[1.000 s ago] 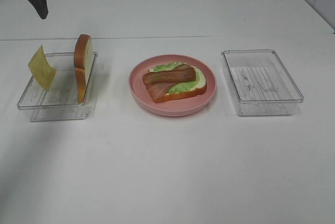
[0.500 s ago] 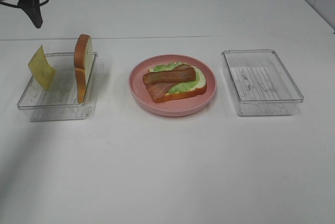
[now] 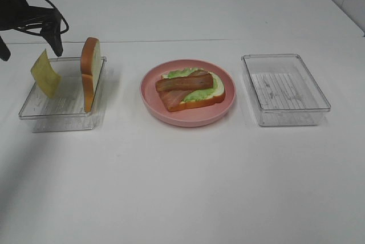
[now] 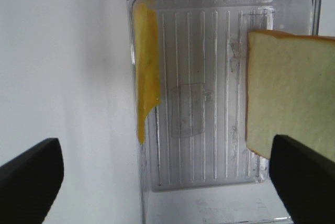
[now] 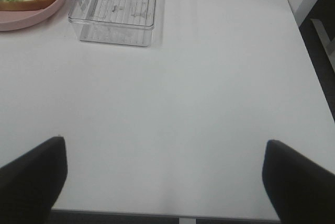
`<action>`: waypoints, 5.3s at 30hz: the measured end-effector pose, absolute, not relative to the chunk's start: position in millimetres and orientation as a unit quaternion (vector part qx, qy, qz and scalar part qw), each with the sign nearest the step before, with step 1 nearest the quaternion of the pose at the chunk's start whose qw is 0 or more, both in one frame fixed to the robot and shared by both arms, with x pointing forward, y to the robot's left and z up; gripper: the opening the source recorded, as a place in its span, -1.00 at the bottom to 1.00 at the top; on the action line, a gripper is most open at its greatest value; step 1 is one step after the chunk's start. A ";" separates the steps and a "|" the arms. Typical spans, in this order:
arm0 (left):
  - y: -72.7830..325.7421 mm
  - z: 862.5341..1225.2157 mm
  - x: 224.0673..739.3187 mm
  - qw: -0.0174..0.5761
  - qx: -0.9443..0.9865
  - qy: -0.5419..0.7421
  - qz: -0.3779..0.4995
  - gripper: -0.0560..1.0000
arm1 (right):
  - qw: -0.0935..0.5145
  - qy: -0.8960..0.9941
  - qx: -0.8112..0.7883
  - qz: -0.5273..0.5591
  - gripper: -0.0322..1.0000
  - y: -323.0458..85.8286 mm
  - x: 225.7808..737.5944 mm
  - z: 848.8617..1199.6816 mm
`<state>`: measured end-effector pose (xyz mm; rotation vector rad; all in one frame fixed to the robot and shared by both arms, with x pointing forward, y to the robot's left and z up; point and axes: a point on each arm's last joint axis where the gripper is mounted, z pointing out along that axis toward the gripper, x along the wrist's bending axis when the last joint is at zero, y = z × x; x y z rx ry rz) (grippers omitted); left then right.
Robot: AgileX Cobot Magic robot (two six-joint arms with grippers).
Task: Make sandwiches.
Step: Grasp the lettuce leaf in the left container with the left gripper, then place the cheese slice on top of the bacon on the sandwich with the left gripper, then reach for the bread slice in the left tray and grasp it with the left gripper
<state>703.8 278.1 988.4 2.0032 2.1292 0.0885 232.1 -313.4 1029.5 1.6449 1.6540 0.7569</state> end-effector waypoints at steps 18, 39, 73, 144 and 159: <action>278.0 952.6 716.8 0.108 0.674 0.730 0.031 0.97 | 0.338 0.635 0.631 0.291 0.97 -313.4 232.2 1029.6; 281.7 935.0 718.9 0.084 0.662 0.744 0.036 0.10 | 0.338 0.635 0.631 0.291 0.97 -313.4 232.2 1029.6; 252.0 1048.3 706.2 0.197 0.670 0.705 0.120 -0.89 | 0.338 0.635 0.631 0.291 0.97 -313.4 232.2 1029.6; 36.6 926.7 703.7 0.293 0.740 0.599 -0.090 0.71 | 0.338 0.635 0.631 0.291 0.97 -313.4 232.2 1029.6; 53.5 1019.6 711.4 0.261 0.768 0.584 0.022 0.97 | 0.338 0.635 0.631 0.291 0.97 -313.4 232.2 1029.6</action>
